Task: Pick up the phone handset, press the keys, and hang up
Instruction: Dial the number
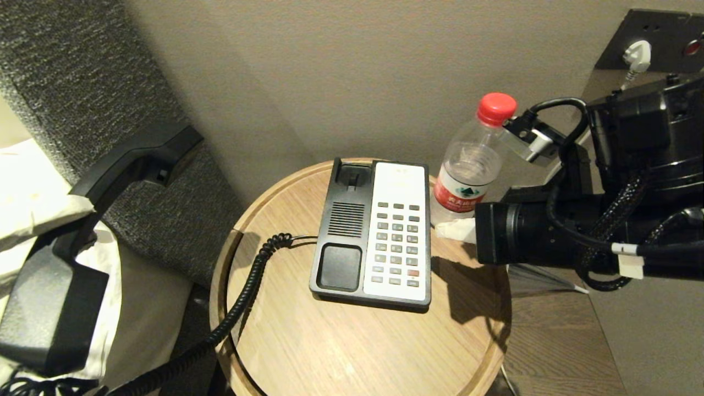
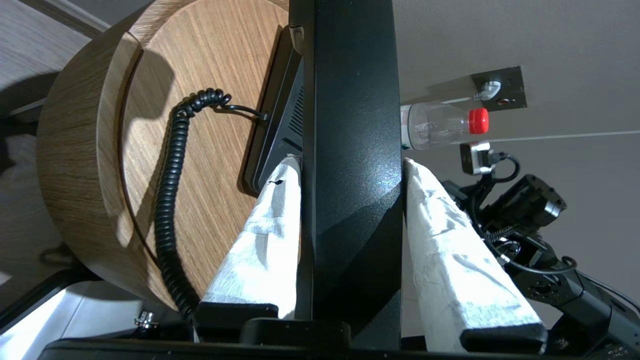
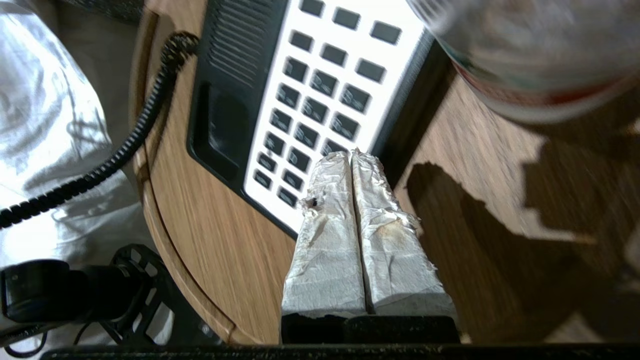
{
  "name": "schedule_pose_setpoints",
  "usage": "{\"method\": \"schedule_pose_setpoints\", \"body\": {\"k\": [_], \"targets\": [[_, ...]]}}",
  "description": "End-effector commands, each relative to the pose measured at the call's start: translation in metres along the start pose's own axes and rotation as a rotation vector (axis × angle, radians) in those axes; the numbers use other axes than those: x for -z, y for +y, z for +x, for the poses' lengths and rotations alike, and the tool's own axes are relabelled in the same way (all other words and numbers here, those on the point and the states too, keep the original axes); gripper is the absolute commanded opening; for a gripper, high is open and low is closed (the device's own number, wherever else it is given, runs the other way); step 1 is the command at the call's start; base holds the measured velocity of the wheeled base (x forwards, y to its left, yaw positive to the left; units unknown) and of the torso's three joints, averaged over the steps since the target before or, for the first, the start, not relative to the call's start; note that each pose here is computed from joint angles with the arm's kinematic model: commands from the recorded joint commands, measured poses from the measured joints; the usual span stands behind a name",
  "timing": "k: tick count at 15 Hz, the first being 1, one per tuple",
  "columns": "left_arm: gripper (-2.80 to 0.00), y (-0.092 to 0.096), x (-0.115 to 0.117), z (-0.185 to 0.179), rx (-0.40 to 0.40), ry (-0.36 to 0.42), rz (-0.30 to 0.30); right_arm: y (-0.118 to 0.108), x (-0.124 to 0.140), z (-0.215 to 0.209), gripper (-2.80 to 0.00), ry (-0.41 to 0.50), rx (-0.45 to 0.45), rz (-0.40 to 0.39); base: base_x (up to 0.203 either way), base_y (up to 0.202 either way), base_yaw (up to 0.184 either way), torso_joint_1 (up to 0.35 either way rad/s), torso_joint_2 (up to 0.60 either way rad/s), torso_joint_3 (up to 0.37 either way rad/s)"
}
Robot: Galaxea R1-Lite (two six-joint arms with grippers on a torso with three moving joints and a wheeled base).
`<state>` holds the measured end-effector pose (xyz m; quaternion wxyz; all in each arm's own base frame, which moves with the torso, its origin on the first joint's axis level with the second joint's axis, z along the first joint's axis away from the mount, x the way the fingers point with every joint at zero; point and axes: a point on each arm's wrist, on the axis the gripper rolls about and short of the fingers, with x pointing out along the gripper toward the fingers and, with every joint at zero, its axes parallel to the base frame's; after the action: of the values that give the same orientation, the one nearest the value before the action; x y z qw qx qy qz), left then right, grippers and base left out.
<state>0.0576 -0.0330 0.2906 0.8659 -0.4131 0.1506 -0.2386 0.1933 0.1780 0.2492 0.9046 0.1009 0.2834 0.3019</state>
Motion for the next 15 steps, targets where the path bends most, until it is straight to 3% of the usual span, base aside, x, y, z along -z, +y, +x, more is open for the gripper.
{"method": "schedule_pose_setpoints", "body": {"k": [1,8,15], "targets": [[-2.80,0.000,0.000,0.000,0.002,-0.001,-0.005,0.000,0.001,0.015,-2.80,0.021,0.009,-0.001,0.000,0.000,0.000,0.000,0.00,0.000],[-2.80,0.000,0.000,0.000,0.003,0.000,-0.005,-0.002,0.004,0.033,-2.80,0.030,0.037,-0.008,0.000,0.000,0.000,0.000,0.00,0.000],[-2.80,0.000,0.000,-0.001,0.003,-0.002,-0.005,-0.002,0.004,0.025,-2.80,0.018,0.034,-0.005,0.000,0.000,0.000,0.000,0.00,0.000]]}}
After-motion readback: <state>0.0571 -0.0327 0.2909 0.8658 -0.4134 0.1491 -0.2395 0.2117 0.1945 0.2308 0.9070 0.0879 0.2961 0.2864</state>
